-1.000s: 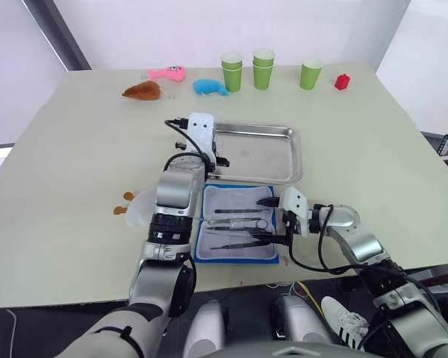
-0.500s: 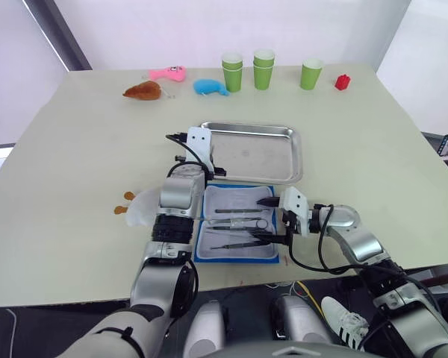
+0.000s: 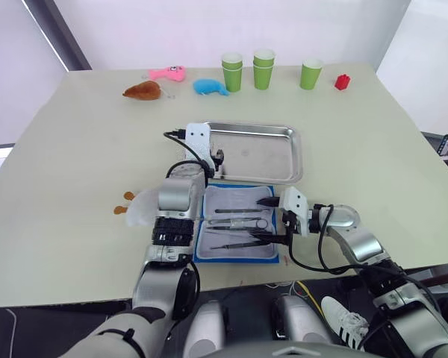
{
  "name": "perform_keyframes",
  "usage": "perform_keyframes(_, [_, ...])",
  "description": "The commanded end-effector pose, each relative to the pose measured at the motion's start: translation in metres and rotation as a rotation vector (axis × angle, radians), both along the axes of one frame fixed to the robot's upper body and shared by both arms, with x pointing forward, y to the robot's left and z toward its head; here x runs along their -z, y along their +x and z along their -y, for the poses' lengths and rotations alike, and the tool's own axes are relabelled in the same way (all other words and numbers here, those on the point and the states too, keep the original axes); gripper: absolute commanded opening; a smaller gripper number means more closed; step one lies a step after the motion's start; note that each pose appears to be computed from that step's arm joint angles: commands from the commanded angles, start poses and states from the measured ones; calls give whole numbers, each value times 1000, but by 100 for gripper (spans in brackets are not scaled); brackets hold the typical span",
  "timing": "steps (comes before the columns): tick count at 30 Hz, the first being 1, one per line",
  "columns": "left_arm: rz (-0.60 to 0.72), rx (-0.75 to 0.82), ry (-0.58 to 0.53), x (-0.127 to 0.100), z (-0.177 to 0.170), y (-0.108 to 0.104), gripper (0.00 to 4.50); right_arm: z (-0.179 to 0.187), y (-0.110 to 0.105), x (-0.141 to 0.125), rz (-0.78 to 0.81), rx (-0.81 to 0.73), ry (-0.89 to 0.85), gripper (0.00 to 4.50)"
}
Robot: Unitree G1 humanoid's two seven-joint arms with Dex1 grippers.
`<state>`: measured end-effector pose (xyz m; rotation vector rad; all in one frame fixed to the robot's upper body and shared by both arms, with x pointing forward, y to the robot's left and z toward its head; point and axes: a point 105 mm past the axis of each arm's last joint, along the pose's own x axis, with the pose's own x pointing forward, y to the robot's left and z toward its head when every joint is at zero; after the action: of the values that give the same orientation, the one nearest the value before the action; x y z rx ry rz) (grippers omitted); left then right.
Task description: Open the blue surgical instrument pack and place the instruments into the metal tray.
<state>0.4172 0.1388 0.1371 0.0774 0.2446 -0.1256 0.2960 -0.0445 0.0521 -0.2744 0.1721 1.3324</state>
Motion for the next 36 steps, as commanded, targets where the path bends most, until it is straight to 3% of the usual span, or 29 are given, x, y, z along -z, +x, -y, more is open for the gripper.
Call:
perform_keyframes(1, [148,197,-35,-28,15,-10,331,15,-19,62,-172,34,-192,450])
perform_keyframes(7, [213,502,-112,-38,28,-37,331,14,-19,63,-171,32,-193,450])
perform_keyframes(14, [135,786,-32,-32,10,-63,331,12,-18,63,-168,31,-193,450])
perform_keyframes(19, [50,1053,-11,-34,-11,-95,331,12,-18,63,-168,35,-189,450])
perform_keyframes(28, [-67,1350,328,-25,-62,-119,331,11,-17,61,-165,32,-188,450])
perform_keyframes(33, [-65,1445,447,-37,-73,-129,331,10,-18,62,-170,29,-183,450])
perform_keyframes(36, [-67,1463,447,-47,-79,-134,331,11,-18,62,-170,31,-183,450])
